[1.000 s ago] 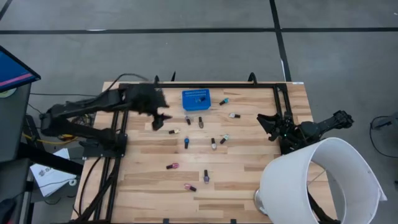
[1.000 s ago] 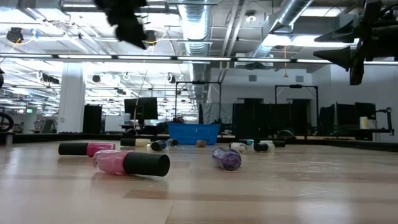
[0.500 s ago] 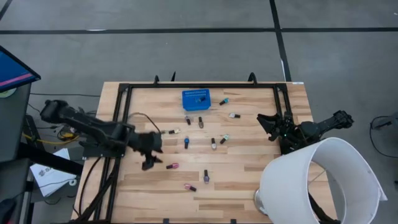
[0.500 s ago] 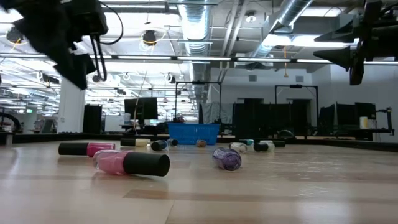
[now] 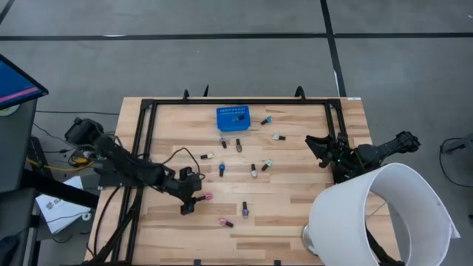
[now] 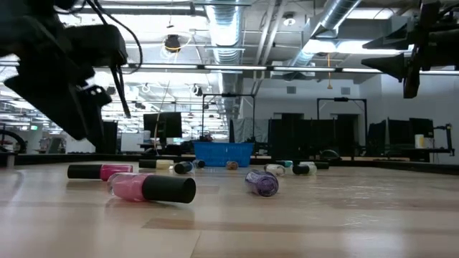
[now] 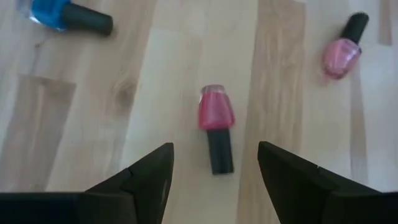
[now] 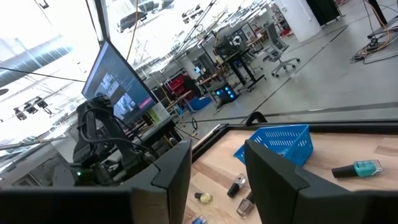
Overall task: Pick & Place Nail Polish
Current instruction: Put the dark pink nail polish bottle into the blue basket
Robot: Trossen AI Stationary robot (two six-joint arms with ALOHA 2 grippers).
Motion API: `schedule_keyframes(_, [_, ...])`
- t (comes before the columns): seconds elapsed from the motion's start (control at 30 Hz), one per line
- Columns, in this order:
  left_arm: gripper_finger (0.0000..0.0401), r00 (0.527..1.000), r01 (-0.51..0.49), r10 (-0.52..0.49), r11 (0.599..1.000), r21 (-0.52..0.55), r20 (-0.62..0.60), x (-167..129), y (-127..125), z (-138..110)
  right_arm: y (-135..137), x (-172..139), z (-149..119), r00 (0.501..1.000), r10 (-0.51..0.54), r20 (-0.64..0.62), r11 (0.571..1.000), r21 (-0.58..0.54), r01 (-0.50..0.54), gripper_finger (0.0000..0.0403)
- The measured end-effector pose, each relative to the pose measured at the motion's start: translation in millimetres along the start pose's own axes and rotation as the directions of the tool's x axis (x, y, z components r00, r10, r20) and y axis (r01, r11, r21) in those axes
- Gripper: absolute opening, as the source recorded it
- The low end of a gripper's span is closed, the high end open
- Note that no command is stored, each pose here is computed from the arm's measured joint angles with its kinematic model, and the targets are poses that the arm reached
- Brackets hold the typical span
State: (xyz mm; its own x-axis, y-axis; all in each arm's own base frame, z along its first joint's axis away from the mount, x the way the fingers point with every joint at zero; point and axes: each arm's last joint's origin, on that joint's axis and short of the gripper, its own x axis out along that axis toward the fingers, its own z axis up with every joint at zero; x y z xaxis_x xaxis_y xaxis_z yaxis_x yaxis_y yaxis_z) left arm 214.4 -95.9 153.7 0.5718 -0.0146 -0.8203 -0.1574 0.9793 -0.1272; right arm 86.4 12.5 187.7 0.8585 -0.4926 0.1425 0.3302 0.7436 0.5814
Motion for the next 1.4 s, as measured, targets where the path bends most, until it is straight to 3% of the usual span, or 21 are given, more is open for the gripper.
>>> schedule_keyframes(0.3, [0.0230,1.000,0.024,-0.024,1.000,-0.007,0.020,7.5,-4.9,0.9,0.0,0.0,0.0,1.000,0.000,0.000,1.000,0.000,0.000,0.0137])
schedule_keyframes(0.53, [0.0230,0.998,-0.034,0.033,0.999,0.007,0.055,8.2,-6.4,-1.0,0.0,0.0,0.0,1.000,0.000,0.000,1.000,0.000,0.000,0.0141])
schedule_keyframes(0.97, [0.0223,0.995,-0.102,0.102,0.994,-0.034,-0.020,36.5,-17.7,-22.5,0.0,0.0,0.0,1.000,0.000,0.000,1.000,0.000,0.000,0.0138])
schedule_keyframes(1.1, [0.0188,0.993,-0.114,0.113,0.993,-0.032,-0.027,38.3,-16.8,-23.6,0.0,0.0,0.0,1.000,0.000,0.000,1.000,0.000,0.000,0.0141])
schedule_keyframes(1.4, [0.0052,0.993,-0.117,0.116,0.992,-0.040,-0.031,38.8,-16.2,-23.9,0.0,0.0,0.0,1.000,0.000,0.000,1.000,-0.001,0.000,0.0137])
